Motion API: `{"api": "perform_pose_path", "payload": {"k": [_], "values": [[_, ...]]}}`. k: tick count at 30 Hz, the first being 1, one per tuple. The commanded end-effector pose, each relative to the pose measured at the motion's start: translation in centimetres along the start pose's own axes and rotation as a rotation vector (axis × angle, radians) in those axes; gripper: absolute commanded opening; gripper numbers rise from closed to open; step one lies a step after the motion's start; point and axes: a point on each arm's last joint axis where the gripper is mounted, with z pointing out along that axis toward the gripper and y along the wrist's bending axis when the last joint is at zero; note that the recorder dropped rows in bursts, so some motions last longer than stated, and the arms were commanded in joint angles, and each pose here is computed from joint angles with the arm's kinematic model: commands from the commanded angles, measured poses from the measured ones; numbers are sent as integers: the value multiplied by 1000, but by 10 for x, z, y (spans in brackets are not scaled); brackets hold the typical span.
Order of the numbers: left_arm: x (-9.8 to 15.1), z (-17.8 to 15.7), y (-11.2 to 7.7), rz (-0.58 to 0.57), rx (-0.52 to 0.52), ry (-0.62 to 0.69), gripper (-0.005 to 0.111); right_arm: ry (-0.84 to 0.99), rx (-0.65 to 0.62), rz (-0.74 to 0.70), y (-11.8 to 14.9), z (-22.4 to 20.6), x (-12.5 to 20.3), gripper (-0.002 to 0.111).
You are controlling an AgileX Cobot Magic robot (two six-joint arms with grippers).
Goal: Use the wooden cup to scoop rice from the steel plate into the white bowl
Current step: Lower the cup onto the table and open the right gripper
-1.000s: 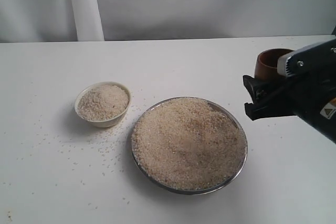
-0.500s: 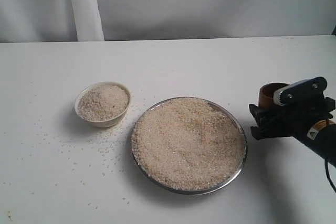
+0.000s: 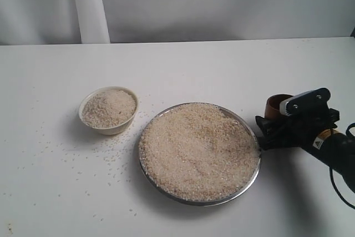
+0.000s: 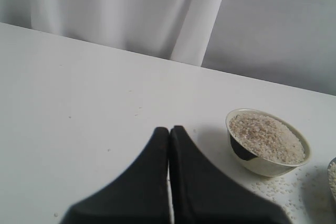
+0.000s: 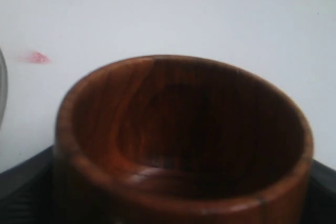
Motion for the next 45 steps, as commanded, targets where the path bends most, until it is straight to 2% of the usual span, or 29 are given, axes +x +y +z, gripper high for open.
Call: {"api": "perform_pose_path", "payload": {"k": [1,2,4,5,7,8,10,19,26,31,33,35,37,39,42,45], "values": [[-2,0,-1,-5,8,-10,0,0,30,16,-4,1,1,0],[-2,0,-1,-5,8,-10,0,-1,26,14,-4,1,1,0],[-2,0,-1,-5,8,-10,0,-3,2,1,-1,1,0,10],[-2,0,-1,-5,8,-10,0,-8,-37,-22,2,1,0,25],[-2,0,-1,-5,8,-10,0,-18,-63,-36,5,1,-1,64],[-2,0,-1,-5,8,-10,0,-25,-38,-1,2,1,-1,88],[-2,0,-1,-5,8,-10,0,-22,23,39,-4,0,-3,105],[-2,0,-1,-5,8,-10,0,-100,8,24,-3,-16,-26,105],[-2,0,-1,-5,8,-10,0,-221,-105,-41,7,-42,-60,105],[-2,0,-1,-5,8,-10,0,-330,-196,62,12,-65,-91,105],[-2,0,-1,-5,8,-10,0,-383,-235,44,15,-77,-106,102],[-2,0,-1,-5,8,-10,0,-436,-275,-32,19,-90,-118,93],[-2,0,-1,-5,8,-10,0,-489,-303,-92,23,-106,-132,80],[-2,0,-1,-5,8,-10,0,-523,-314,-100,25,-122,-143,61],[-2,0,-1,-5,8,-10,0,-531,-277,-80,23,-141,-155,35],[-2,0,-1,-5,8,-10,0,-513,-218,-76,20,-158,-161,15]]}}
